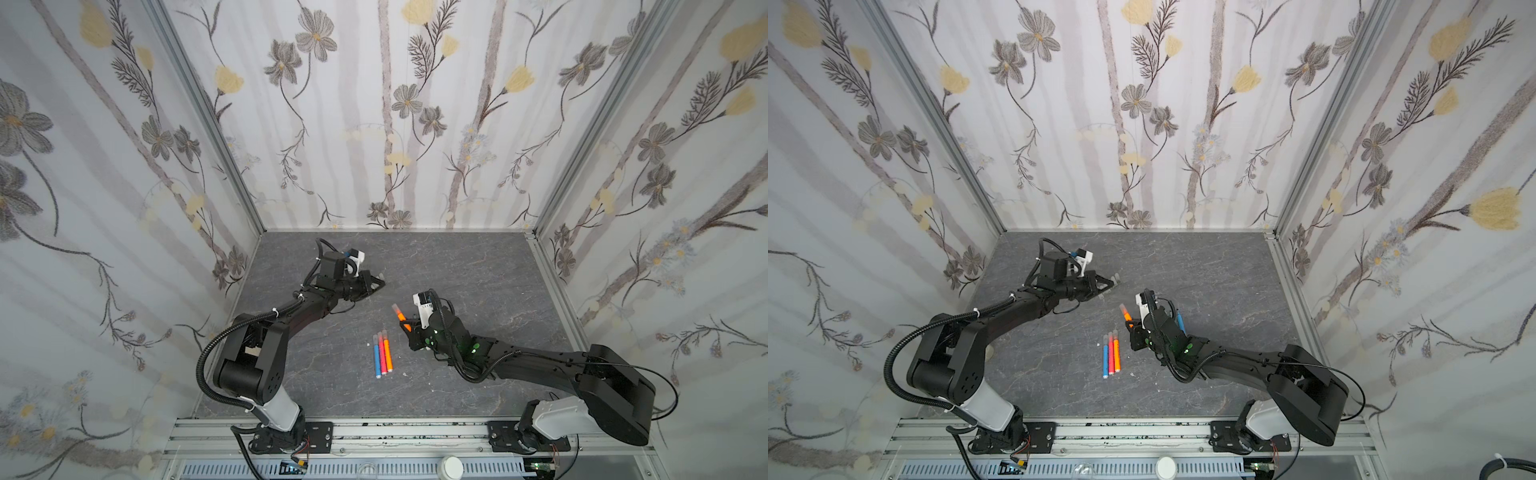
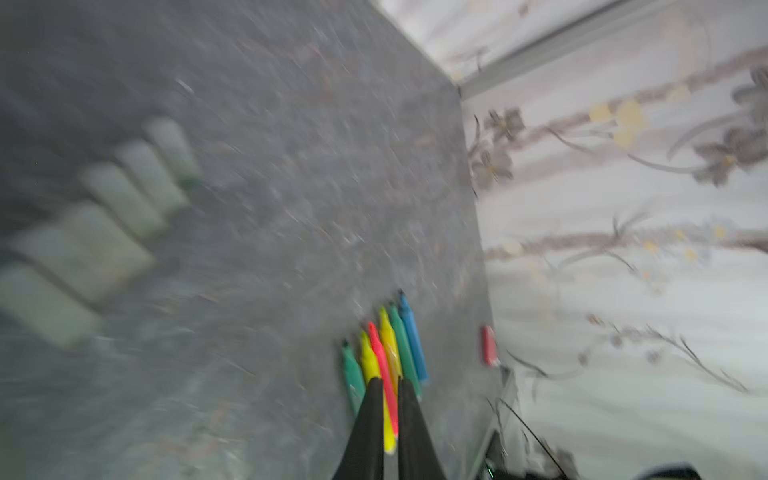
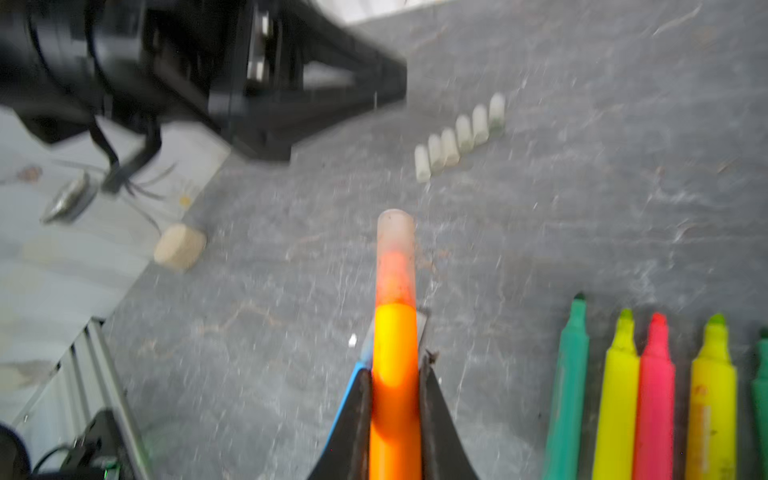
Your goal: Open the pen caps
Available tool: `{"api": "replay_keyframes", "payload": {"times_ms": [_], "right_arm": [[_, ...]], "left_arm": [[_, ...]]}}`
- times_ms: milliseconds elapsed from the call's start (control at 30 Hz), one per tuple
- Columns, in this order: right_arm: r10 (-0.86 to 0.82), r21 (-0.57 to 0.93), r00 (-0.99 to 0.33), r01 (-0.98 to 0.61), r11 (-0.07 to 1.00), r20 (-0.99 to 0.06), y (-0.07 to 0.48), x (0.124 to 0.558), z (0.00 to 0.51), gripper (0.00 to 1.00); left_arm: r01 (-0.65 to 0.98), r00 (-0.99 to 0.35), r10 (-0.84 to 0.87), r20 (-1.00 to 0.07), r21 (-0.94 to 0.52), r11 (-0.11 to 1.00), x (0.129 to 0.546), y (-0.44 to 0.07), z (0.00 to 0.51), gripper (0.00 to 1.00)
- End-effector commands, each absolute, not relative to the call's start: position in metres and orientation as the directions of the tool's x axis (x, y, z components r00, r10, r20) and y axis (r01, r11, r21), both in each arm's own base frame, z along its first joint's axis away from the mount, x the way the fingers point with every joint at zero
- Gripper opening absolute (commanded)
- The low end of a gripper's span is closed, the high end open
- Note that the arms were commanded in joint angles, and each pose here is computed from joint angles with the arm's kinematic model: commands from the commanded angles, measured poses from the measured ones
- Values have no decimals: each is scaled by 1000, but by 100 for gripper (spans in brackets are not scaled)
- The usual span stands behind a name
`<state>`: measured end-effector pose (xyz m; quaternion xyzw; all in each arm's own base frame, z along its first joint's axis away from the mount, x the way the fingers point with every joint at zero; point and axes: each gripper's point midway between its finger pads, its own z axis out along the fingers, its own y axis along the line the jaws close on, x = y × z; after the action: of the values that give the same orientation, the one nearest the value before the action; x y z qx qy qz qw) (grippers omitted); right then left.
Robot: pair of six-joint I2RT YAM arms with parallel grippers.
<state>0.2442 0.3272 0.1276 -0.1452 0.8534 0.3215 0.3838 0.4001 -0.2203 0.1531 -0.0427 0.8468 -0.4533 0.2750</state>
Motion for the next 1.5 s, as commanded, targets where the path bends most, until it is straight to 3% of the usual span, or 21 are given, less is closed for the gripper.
{"api": "replay_keyframes", "payload": {"times_ms": [0, 267, 533, 600, 667, 700, 967, 1067, 1133, 1333, 1467], "right_arm": [[-21, 436, -688, -482, 760, -725, 325, 240, 118, 0], [-18, 424, -680, -477, 770, -733, 327, 245, 121, 0], [3, 394, -636, -474, 788, -772, 321, 259, 141, 0], [7, 390, -627, -476, 788, -779, 320, 263, 146, 0], [12, 386, -619, -476, 790, -785, 319, 266, 150, 0], [12, 384, -617, -475, 792, -787, 319, 268, 151, 0], [8, 370, -609, -471, 801, -793, 318, 274, 152, 0], [24, 375, -592, -478, 795, -805, 323, 280, 165, 0], [23, 374, -593, -476, 796, -805, 323, 281, 164, 0], [23, 374, -591, -478, 795, -806, 325, 281, 161, 0], [26, 375, -589, -479, 794, -808, 324, 281, 162, 0]], "left_arm": [[195, -756, -369, -541, -723, 663, 424, -202, 157, 0], [191, -770, -378, -514, -751, 632, 414, -195, 158, 1], [221, -830, -334, -447, -813, 540, 369, -212, 160, 52], [228, -848, -318, -425, -833, 504, 356, -219, 161, 67], [241, -862, -305, -405, -857, 456, 341, -230, 163, 95], [244, -869, -297, -396, -865, 439, 335, -235, 163, 100], [223, -905, -309, -292, -945, 239, 306, -273, 173, 100], [209, -904, -329, -274, -953, 221, 310, -276, 172, 100], [190, -904, -342, -256, -958, 216, 313, -277, 169, 91], [137, -913, -369, -176, -982, 130, 321, -282, 167, 50], [100, -913, -386, -132, -990, 103, 325, -283, 157, 41]]}}
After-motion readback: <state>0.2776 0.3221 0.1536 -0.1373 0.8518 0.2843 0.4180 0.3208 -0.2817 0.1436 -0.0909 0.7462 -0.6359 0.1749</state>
